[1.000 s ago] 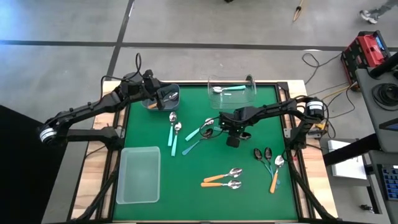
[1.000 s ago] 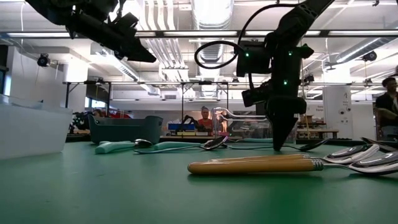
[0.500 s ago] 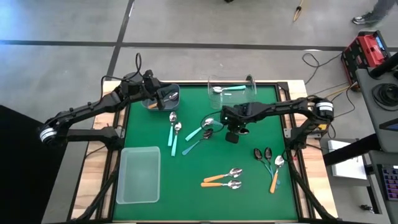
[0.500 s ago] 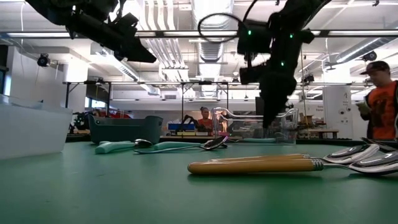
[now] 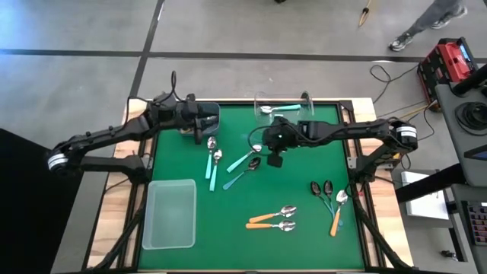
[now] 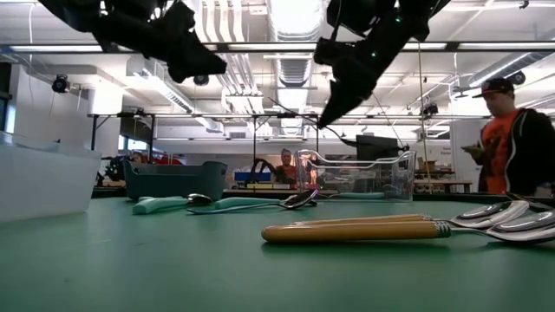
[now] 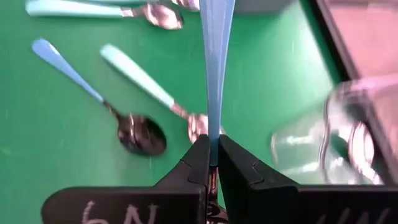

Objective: Sort silverware by color (type)
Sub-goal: Put the dark blue spoon into the white bin

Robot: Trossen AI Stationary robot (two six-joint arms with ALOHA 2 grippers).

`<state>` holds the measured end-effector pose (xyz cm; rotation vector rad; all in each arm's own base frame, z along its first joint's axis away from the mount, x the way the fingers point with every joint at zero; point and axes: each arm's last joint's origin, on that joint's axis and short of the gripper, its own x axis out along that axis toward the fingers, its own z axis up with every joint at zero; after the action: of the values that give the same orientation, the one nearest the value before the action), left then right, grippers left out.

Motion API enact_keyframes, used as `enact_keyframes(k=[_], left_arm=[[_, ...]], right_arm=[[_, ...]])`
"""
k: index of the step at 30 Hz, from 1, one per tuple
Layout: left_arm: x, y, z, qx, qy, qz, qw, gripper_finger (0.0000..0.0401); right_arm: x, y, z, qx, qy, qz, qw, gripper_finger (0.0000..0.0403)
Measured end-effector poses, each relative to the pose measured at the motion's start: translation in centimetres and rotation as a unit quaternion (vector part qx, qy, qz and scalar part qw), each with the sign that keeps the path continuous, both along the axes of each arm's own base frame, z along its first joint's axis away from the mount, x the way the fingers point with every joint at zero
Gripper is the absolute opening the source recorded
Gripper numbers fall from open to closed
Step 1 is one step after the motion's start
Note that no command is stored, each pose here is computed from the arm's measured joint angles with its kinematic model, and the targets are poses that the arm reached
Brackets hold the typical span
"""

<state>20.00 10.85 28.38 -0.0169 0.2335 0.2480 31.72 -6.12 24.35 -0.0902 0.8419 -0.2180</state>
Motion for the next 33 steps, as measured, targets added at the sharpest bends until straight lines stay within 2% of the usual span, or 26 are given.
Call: enact_keyframes(k=[8, 15, 20, 27, 33], left_arm=[[1.2, -2.3, 0.2, -0.02, -0.016, -0.051, 0.998, 0.0111], [2.0, -2.2, -0.4, -0.059, -0.018, -0.041, 0.997, 0.0118], [3.1, -1.7, -0.9, -0.057, -0.023, -0.042, 0.997, 0.0156], [5.3, -1.0, -1.9, -0.06, -0.056, -0.052, 0.995, 0.0235], [7.1, -0.8, -3.8, -0.096, -0.052, -0.055, 0.993, 0.0249]], right_arm=[[1.6, 0.5, 0.1, -0.081, -0.034, 0.054, 0.995, 0.0012], [2.0, 1.4, 0.4, -0.167, -0.025, 0.075, 0.983, 0.0012], [2.0, 1.2, 0.4, -0.202, -0.012, 0.074, 0.976, 0.0012], [2.0, 1.2, 0.5, -0.26, 0.014, 0.114, 0.959, 0.0012], [1.9, 1.1, 0.5, -0.289, 0.036, 0.117, 0.95, 0.0012]])
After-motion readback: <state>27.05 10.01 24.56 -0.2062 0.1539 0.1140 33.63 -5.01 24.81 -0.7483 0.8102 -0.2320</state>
